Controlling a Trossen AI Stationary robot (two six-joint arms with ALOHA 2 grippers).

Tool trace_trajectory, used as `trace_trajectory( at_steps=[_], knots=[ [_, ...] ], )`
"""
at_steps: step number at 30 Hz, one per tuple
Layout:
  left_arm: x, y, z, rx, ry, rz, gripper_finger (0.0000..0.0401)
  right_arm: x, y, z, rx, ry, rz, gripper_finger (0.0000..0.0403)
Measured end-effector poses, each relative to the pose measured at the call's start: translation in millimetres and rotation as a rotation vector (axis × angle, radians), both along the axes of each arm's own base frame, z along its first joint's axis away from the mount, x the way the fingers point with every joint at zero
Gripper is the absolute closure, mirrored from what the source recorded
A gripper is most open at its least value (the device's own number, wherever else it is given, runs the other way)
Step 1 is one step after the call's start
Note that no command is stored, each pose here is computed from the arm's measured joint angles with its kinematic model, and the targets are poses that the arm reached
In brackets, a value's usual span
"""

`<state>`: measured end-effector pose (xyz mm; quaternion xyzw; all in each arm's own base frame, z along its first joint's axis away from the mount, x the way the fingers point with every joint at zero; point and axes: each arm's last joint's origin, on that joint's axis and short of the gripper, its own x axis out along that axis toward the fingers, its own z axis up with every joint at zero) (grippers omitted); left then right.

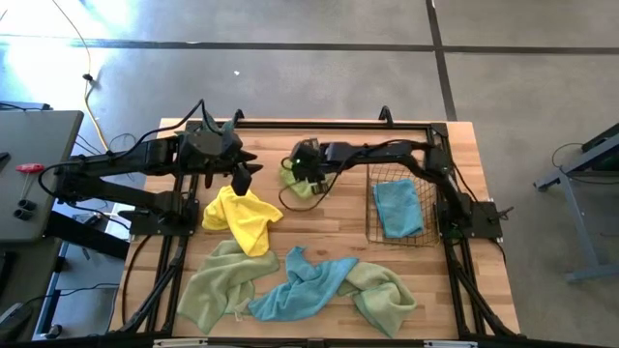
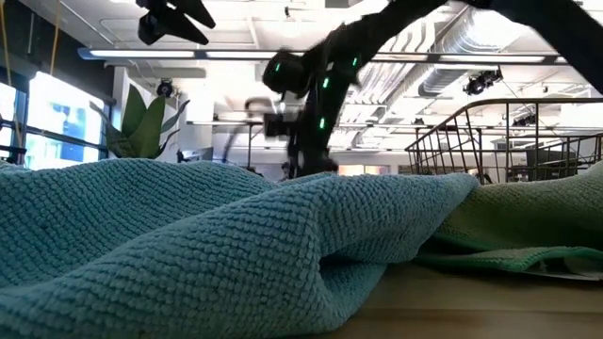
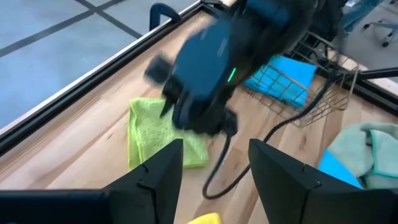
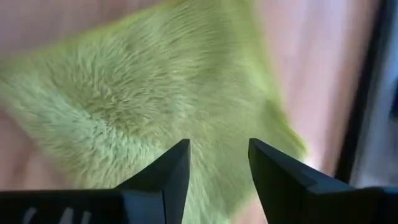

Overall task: Fold microfiber towels
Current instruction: Fold the light green microfiber cloth

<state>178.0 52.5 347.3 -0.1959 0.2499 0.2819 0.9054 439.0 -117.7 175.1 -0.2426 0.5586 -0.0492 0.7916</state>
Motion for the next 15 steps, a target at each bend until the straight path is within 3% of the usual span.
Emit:
trace_trajectory(
  at_steps=[2,5,7,11,15],
  knots=[
    [-1,0,-1,-0.002,0.009,0.002,0.0229,-9,3,17,0.118,-0.042,-0.126,0.0245],
    [-1,0,-1,0.0,0.014,0.006,0.0229,-24,5,28,0.395,-0.063,-0.4,0.0245],
    [-1,0,-1,0.002,0.015,0.009,0.0229,-31,5,35,0.522,-0.077,-0.584,0.0245],
    [3,2,-3,0.004,0.027,0.016,0.0229,-37,6,35,0.552,-0.085,-0.802,0.0245],
    [12,2,-2,0.004,-0.027,0.025,0.0229,-33,3,36,0.51,-0.169,-0.878,0.0245]
  ],
)
